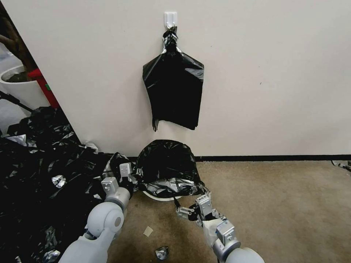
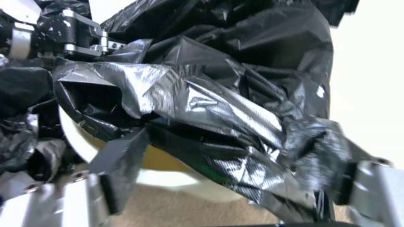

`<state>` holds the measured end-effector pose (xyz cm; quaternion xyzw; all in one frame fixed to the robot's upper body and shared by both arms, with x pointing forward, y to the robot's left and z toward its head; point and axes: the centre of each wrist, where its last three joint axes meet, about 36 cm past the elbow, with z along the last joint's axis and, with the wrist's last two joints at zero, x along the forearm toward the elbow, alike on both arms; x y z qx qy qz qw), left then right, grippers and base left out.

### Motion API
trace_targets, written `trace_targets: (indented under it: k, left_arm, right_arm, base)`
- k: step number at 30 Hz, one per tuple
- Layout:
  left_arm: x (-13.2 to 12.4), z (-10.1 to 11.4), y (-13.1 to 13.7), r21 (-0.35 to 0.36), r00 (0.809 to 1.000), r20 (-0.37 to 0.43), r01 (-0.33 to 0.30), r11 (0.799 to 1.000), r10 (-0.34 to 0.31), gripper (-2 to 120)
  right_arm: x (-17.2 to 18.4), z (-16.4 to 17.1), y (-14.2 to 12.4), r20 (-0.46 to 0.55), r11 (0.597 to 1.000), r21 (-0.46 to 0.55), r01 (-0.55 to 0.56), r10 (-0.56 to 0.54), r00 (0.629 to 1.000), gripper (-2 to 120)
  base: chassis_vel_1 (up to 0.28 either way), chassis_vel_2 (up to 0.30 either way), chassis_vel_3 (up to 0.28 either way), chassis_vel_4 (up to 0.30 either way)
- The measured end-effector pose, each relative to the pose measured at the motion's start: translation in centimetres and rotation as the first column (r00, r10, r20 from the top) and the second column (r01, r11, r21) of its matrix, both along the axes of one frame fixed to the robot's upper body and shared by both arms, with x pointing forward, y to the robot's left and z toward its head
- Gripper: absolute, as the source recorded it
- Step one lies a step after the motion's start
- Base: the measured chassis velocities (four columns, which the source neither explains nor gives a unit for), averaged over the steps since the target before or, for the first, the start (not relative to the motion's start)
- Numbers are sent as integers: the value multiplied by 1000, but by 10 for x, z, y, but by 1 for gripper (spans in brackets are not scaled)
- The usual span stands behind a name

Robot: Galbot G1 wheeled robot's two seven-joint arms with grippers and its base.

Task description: Place a trash bag onto the trash bin.

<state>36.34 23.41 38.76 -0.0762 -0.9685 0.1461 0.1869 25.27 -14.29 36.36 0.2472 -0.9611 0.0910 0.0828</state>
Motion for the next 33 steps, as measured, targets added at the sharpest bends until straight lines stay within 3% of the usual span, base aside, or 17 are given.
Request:
trace_targets:
  k: [2,7,11,16,20,22,24,28,30,33]
  left_arm:
    - [-3,1,-1,-5,1000,-3,2,1000,-2,3]
    - [-5,0,-2,-8,1000,-7,-1,1000,1,3]
    - [-8,-1,-4,-6,1000,-14,-11,1000,11,3]
    - [-11,-1,-4,-5,1000,-17,-15,1000,15,3]
    - [-12,0,-5,-5,1000,-16,-21,1000,21,3]
    - [-12,1,-5,-3,1000,-14,-25,1000,25,3]
    - [-12,2,-5,-3,999,-12,-32,999,32,3]
    - [-13,6,-4,-23,999,-12,-34,999,34,3]
    - [-13,7,-4,-31,999,-14,-33,999,32,3]
    - [-16,13,-5,-53,1000,-23,-21,998,20,3]
  right_arm:
    - [2,-2,1,20,1000,-2,-10,11,1000,70]
    - [2,-2,1,30,1000,12,-28,27,999,58]
    - [0,-10,-1,40,995,49,-89,87,995,36]
    - [-2,-19,-1,38,991,70,-112,109,993,22]
    - [-4,-35,-1,56,971,161,-175,168,984,8]
    - [-4,-48,-4,91,938,239,-250,235,968,0]
    - [-4,-70,-11,130,880,281,-384,361,923,0]
    - [1,-94,-22,125,846,258,-467,450,884,0]
    - [5,-100,-24,120,844,246,-477,461,879,0]
    - [33,-131,-40,107,870,126,-476,465,879,0]
  base:
    - [0,0,0,0]
    - [0,0,0,0]
    - [0,0,0,0]
    - [0,0,0,0]
    - [0,0,0,0]
    - [0,0,0,0]
    - [0,0,0,0]
    - [0,0,0,0]
    - [0,0,0,0]
    - [0,0,0,0]
